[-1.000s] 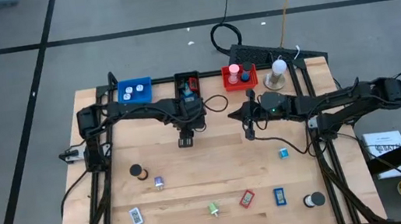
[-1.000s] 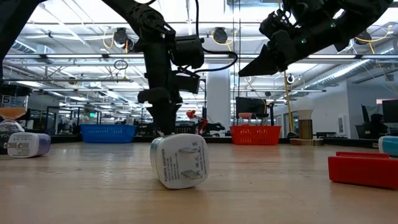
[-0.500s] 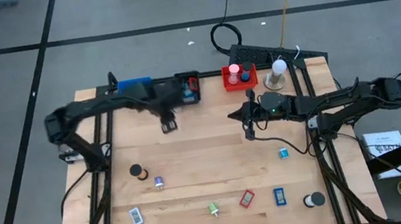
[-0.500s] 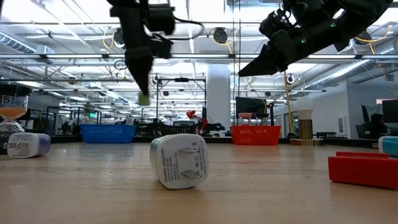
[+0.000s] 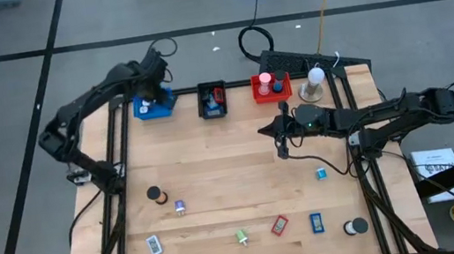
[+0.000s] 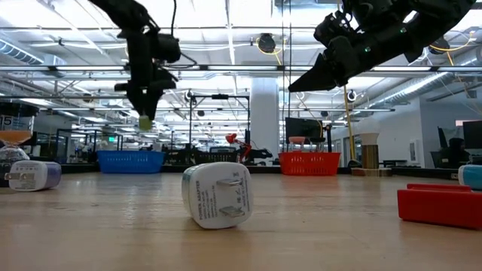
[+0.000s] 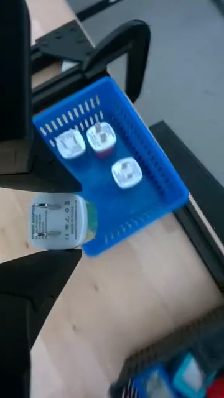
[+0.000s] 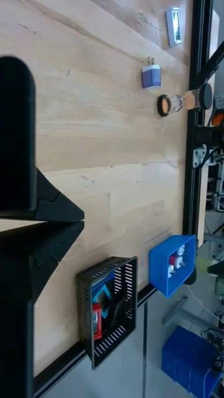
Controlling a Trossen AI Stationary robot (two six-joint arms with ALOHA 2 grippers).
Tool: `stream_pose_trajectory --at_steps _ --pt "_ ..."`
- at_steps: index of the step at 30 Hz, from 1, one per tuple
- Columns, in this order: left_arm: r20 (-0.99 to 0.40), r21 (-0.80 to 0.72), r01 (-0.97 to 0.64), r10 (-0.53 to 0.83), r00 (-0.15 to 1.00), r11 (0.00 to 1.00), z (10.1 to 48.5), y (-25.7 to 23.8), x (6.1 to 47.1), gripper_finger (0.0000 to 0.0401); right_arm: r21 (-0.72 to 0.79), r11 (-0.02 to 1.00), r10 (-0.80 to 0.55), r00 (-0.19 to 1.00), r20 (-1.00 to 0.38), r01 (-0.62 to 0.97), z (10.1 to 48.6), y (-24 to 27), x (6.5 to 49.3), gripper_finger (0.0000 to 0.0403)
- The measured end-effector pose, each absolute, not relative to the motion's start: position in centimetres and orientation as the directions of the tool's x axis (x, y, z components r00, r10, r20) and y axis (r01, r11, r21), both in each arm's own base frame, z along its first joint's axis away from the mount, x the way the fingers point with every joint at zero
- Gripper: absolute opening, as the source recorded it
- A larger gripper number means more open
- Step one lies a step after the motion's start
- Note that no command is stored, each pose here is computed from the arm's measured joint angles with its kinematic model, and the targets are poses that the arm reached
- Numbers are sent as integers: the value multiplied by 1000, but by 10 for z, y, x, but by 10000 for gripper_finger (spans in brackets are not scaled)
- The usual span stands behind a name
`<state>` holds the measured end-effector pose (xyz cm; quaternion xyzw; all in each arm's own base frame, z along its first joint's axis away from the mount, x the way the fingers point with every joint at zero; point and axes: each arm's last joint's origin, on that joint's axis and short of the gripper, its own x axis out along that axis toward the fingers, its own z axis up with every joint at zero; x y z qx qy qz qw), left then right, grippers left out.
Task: Pick & Place Office items
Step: Put the top green charger adapter into the blue bin
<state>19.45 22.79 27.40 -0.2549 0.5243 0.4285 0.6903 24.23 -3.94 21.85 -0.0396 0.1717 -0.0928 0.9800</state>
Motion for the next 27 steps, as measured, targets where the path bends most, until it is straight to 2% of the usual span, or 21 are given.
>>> stream_pose_trajectory --at_steps 7,15,20,27 --pt "-947 72 -900 312 74 431 250 254 189 136 -118 979 -195 921 -336 164 218 -39 242 2" --pt "-962 69 -936 272 30 345 221 257 172 136 -127 979 -195 921 -337 161 218 -39 242 2" --pt "-955 7 -943 282 92 333 202 258 168 136 -125 979 -195 921 -336 162 218 -39 242 2" --pt "-955 5 -956 286 82 293 196 259 163 136 -124 979 -195 924 -329 163 219 -39 242 2"
